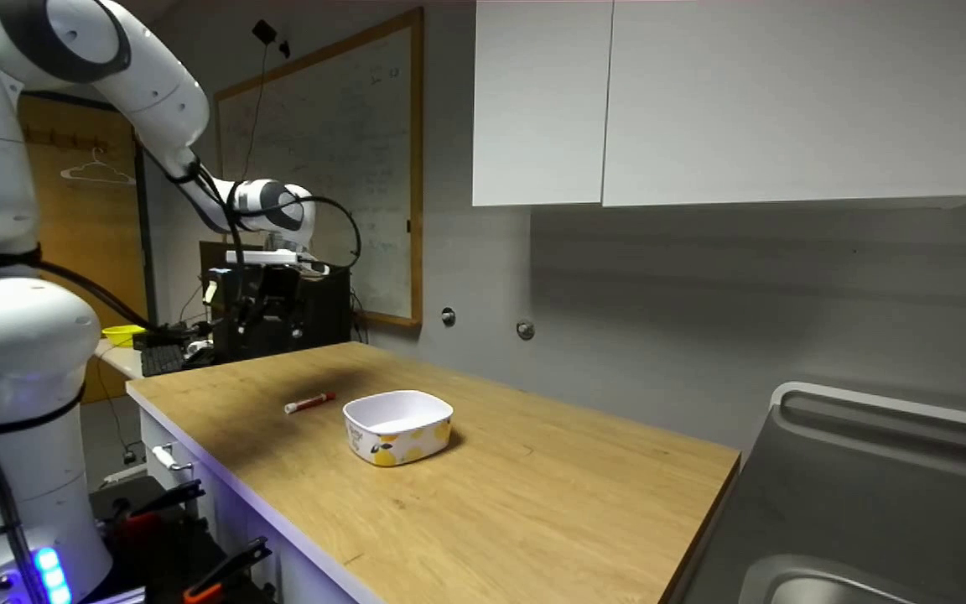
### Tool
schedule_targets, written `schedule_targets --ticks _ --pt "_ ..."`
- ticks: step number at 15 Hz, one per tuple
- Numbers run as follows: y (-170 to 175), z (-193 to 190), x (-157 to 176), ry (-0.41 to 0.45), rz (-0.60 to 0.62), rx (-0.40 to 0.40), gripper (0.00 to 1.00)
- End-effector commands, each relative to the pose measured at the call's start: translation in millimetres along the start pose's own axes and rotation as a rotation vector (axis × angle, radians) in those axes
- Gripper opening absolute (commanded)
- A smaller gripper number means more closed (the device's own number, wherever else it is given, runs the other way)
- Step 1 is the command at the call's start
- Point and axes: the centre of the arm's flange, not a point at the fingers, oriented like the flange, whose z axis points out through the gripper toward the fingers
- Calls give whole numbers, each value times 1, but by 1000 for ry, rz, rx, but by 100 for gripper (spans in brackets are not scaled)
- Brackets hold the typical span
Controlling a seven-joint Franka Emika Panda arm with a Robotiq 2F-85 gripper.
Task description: Put the marker in the bowl
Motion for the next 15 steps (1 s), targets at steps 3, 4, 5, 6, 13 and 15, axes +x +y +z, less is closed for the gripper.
schedule_targets --ticks 3,4,5,6,13,15 --pt "24 32 49 71 -12 95 100" --pt "28 38 56 92 0 107 100" --pt "32 43 62 112 11 117 100" --pt "36 47 68 129 22 124 100" --pt "68 76 96 152 65 139 100" --pt "72 87 100 142 72 149 100"
